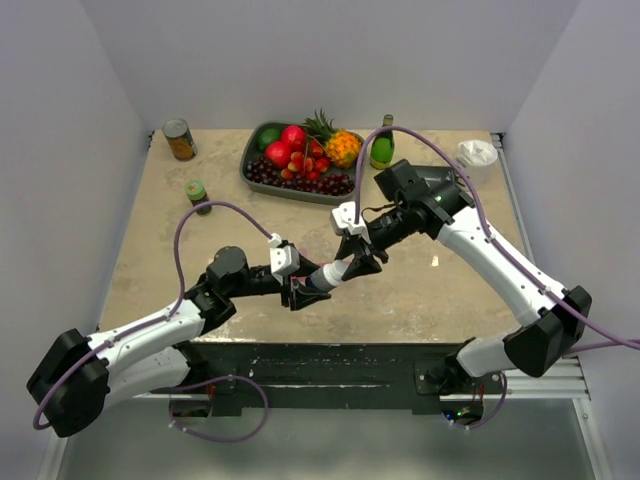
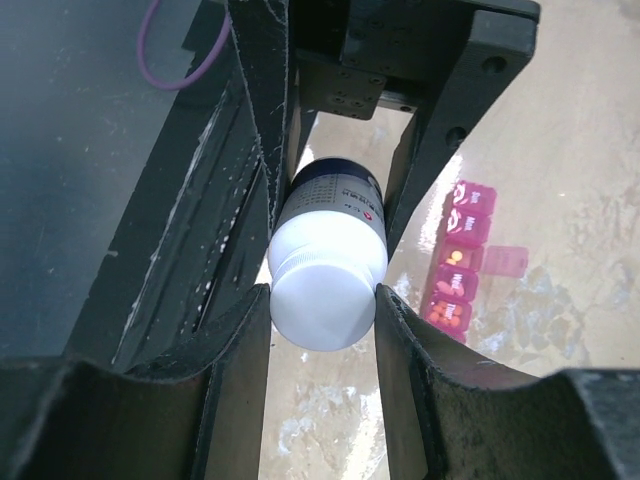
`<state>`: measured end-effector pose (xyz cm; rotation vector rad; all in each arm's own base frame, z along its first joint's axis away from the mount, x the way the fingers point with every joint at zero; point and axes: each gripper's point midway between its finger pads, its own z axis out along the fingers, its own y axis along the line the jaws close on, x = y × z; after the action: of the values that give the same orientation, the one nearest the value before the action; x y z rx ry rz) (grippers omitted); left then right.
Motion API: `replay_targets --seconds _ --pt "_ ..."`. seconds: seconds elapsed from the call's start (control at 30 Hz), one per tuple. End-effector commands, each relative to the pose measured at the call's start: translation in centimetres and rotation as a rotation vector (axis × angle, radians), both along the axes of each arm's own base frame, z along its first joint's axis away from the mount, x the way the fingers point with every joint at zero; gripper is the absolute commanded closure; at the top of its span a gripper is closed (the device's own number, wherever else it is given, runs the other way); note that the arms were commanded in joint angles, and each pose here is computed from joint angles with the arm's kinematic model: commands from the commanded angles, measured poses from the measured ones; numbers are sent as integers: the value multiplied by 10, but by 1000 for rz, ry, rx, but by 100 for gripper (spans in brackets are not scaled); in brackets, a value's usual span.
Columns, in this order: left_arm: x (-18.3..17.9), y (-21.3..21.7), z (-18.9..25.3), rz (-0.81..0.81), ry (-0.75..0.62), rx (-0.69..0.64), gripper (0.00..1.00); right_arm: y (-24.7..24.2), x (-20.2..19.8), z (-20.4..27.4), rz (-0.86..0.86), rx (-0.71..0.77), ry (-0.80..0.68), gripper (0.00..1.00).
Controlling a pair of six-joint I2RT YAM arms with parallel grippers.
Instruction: Sort the pills into containers
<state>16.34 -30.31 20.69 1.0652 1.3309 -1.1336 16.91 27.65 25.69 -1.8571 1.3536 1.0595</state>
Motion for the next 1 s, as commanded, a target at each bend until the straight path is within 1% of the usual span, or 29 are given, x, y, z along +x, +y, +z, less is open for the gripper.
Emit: replay_targets --seconds 0.0,0.03,0.07,0.1,0.13,0.17,0.2,0.23,0.33,0.37,0.43,0.57,0.77,0.83,0.87,0.9,0.97 --pt "-2 -9 77 -61 -216 -155 100 0 -25 -11 105 -45 64 85" --pt "-3 -8 76 -59 -211 -159 100 1 -24 -11 94 -39 64 85" --pt "-1 -7 84 -40 -232 -194 100 1 -24 -14 79 -41 78 85" --pt "-1 -5 90 -24 -226 -225 100 7 -19 -12 48 -24 89 85" --pt "0 -1 87 1 -220 -244 100 8 -21 -9 38 -7 94 85" --pt "2 6 106 49 -252 -332 100 8 -22 -14 28 -7 115 85" --pt "1 12 114 71 -269 -379 100 13 -19 -11 5 9 129 85" --pt "0 15 114 86 -272 -402 100 14 -21 -10 4 21 144 85" --pt "5 23 134 135 -310 -489 100 18 -23 -9 -12 37 207 86" --pt "8 23 135 149 -299 -506 100 20 -25 -9 -5 45 233 86" --pt "11 24 140 165 -307 -526 100 24 -23 -8 -22 47 263 87" --pt "24 24 145 223 -319 -523 100 29 -19 -7 -42 41 307 88" --pt "35 31 157 296 -340 -565 100 32 -9 -16 -134 14 343 90" --pt "39 33 162 318 -350 -578 100 32 -1 -21 -185 -3 335 92" --pt "41 34 163 330 -354 -580 100 34 3 -20 -216 -1 349 97" --pt "43 35 163 344 -353 -582 100 33 6 -22 -235 -2 354 99" --pt "49 40 164 390 -351 -586 100 32 13 -24 -280 2 388 100"
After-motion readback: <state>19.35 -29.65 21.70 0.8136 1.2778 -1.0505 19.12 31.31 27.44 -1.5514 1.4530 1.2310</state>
